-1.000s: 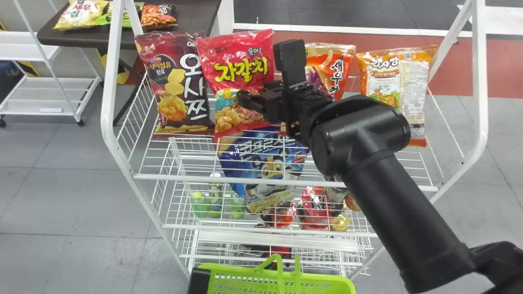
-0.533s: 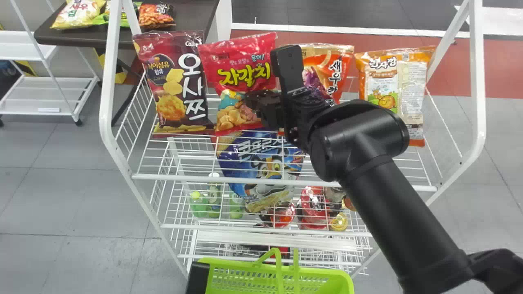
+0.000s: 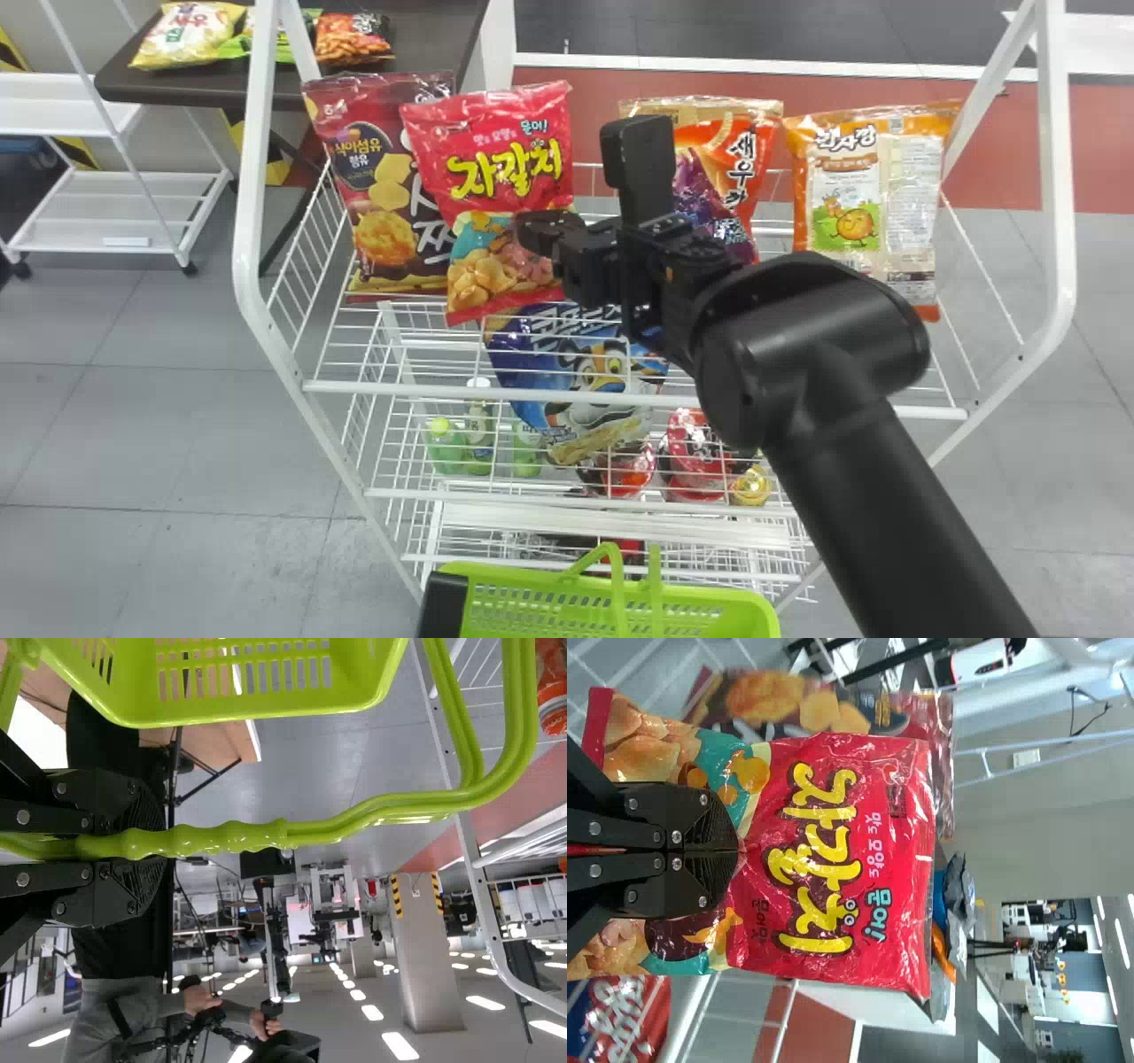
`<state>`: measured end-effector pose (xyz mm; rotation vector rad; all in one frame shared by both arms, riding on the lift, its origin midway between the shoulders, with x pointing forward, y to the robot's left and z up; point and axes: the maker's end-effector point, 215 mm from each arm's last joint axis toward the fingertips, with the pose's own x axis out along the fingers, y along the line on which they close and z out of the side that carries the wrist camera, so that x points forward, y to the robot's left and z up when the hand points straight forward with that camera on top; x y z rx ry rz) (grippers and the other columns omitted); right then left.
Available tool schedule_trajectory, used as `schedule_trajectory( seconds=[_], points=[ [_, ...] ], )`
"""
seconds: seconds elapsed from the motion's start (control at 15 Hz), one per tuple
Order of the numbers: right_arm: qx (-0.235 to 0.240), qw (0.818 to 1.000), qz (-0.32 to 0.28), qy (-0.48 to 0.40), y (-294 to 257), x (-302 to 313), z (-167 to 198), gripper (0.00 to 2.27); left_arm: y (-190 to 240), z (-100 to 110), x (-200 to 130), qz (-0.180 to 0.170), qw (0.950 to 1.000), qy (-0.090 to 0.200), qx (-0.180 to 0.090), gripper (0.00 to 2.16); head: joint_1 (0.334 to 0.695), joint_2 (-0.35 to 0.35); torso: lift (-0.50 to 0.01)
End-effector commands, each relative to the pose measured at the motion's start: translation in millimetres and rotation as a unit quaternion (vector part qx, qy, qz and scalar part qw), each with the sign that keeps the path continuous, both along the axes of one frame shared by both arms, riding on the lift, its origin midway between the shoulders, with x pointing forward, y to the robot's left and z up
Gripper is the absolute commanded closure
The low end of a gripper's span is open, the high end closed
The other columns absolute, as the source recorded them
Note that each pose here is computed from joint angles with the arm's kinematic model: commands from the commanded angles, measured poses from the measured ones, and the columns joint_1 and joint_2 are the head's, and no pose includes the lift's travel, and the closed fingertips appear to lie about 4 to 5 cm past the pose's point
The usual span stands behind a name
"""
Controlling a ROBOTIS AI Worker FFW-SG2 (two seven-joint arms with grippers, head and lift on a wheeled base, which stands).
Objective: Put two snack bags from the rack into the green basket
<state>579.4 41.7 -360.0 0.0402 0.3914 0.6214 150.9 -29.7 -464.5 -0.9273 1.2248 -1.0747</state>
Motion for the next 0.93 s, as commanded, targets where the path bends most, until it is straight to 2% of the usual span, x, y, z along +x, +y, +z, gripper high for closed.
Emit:
schedule_trajectory(
  seconds=[0.0,0.27,0.47,0.53,0.73,0.8,0.87],
  points=[
    [-0.007,1.0,-0.002,0.005,-5.5,-30.6,7.9,2.16,-0.9,2.2,0.5,-0.001,1.0,-0.003,-0.002,2.11,0.695,0.017,-0.007],
    [-0.032,0.999,-0.005,0.016,-47.4,-97.3,16.9,2.16,-1.4,8.1,0.6,-0.002,0.9999,-0.01,-0.005,2.11,0.695,-0.001,-0.007],
    [-0.047,0.998,-0.042,-0.009,-105.6,-141.8,33.6,2.17,-2.7,11.5,0.8,-0.003,0.9999,-0.015,-0.005,2.11,0.695,-0.072,-0.007],
    [-0.053,0.997,-0.058,-0.011,-128.3,-155.5,34.1,2.16,-2.9,11.7,1.3,-0.004,0.9998,-0.017,-0.003,2.11,0.695,-0.136,-0.007],
    [-0.055,0.995,-0.083,0.006,-193.0,-210.8,37.4,2.16,-0.1,10.5,4.1,0.0,0.9998,-0.019,0.002,2.11,0.695,-0.242,-0.007],
    [-0.06,0.995,-0.086,0.005,-212.5,-226.5,43.3,2.16,1.7,9.9,5.8,0.006,0.9998,-0.02,0.002,2.11,0.695,-0.327,-0.007],
    [-0.059,0.995,-0.083,0.019,-223.8,-238.8,39.9,2.16,6.9,7.6,4.1,0.016,0.9997,-0.016,0.005,2.11,0.695,-0.35,-0.007]
  ],
)
